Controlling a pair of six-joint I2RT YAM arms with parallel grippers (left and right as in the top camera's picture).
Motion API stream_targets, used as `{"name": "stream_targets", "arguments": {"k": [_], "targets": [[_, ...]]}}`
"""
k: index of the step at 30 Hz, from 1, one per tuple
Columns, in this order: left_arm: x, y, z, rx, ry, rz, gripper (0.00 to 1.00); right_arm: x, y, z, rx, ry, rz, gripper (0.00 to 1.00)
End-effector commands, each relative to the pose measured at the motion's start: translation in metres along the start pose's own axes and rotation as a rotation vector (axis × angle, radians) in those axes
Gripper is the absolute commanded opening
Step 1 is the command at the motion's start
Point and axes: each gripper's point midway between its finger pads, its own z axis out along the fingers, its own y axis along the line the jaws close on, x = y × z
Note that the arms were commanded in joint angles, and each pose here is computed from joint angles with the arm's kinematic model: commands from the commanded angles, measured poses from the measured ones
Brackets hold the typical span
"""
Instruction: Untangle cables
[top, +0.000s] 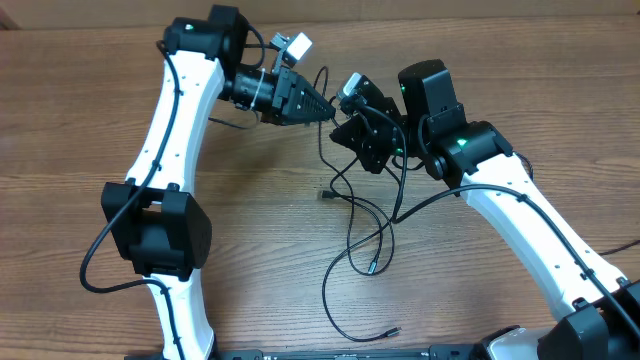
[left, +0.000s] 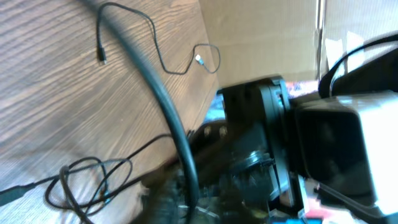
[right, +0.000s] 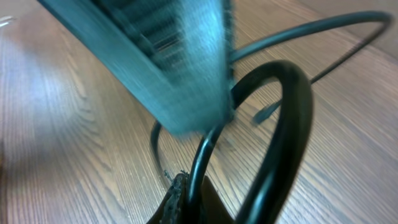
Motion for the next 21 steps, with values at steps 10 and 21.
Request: {"name": "stream_targets", "arguments": {"k": [10, 21], "targets": [[0.003, 0.093, -0.054, -0.461, -0.002, -0.045, 1.0, -0.031, -0.077, -0.023, 0.37, -0.128, 0.152, 0.04], [0.001, 0.147, -0.098, -0.832, -0.004, -0.064, 0.05, -0.075, -0.108, -0.063, 0.347, -0.367, 0.249, 0.04]]}}
